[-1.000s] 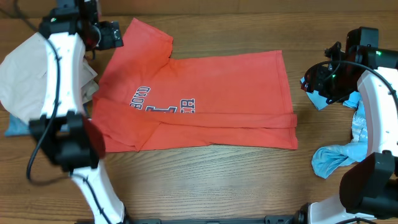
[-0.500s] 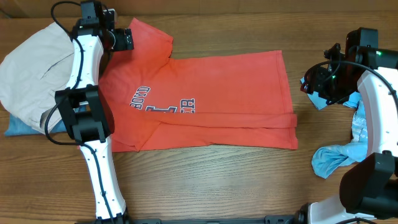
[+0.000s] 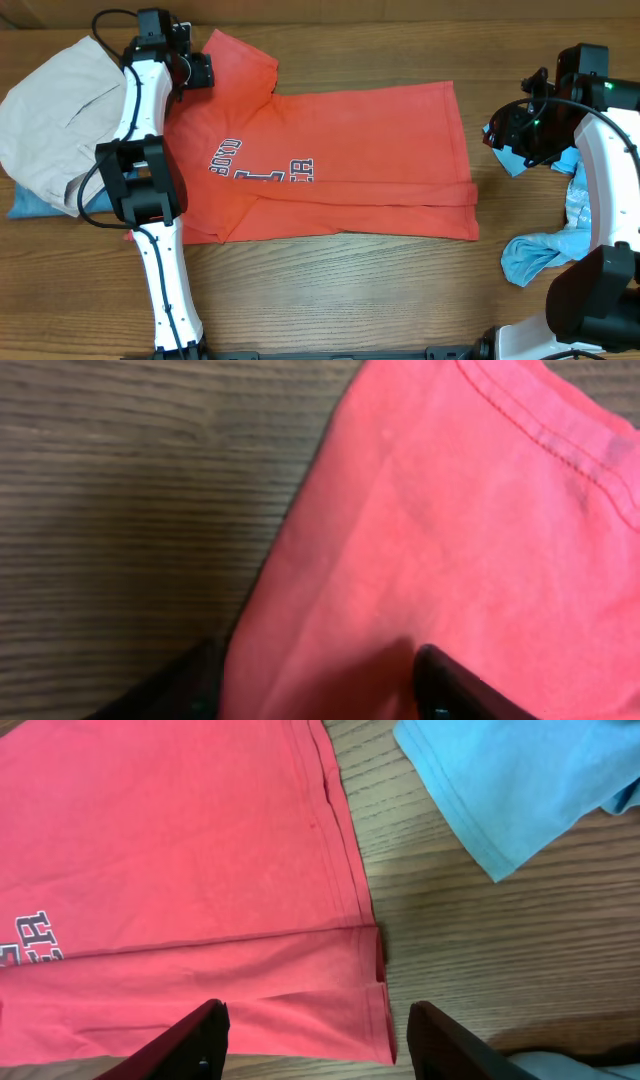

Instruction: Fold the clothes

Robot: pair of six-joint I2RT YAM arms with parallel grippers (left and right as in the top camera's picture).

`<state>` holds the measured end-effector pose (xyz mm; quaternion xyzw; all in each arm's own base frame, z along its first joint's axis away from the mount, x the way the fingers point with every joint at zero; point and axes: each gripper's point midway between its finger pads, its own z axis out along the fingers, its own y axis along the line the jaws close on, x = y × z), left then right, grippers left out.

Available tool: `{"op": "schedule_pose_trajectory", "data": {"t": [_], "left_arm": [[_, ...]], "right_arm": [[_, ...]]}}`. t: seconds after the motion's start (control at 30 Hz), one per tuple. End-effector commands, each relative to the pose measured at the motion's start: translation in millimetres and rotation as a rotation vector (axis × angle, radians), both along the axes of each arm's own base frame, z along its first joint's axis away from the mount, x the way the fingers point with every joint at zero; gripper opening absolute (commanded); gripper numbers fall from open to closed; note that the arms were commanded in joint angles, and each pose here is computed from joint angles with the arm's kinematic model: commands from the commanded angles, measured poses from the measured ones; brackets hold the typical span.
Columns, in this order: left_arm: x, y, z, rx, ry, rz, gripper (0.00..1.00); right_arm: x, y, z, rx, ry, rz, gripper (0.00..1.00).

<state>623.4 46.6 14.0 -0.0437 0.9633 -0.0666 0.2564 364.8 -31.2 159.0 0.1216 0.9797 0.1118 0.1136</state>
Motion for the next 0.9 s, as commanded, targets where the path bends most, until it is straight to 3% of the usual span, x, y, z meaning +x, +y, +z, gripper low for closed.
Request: {"op": "schedule_pose_trajectory", "data": {"t": [0.0, 0.07, 0.27, 0.6, 0.67, 0.87], "left_arm": [[-5.5, -11.3, -15.5, -0.022, 0.040, -0.027, 0.38], [-6.4, -16.4, -14.7, -0.045, 0.042, -0.039, 0.26], [-13.0, -11.6, 13.8, -0.132, 0.072, 0.080, 0.13], [-34.9, -14.0, 129.5, -0.188, 0.027, 0.109, 0.11], [-43.7, -14.9, 138.5, -0.190, 0.042, 0.114, 0.11], [-69.0, -18.3, 134.6, -0.195, 0.142, 0.123, 0.09]], "right_arm": [[0.3, -0.1, 7.5, 0.007, -0.018, 0.000, 0.61], [1.2, -0.3, 7.7, 0.006, -0.022, 0.000, 0.61], [30.0, -6.2, 16.6, -0.020, -0.147, 0.001, 0.53], [82.5, 0.1, -1.3, -0.044, -0.239, 0.064, 0.60], [96.1, 6.2, -6.4, -0.056, -0.248, 0.089, 0.66], [160.5, 20.0, -33.7, -0.083, -0.355, 0.154, 0.73]]}}
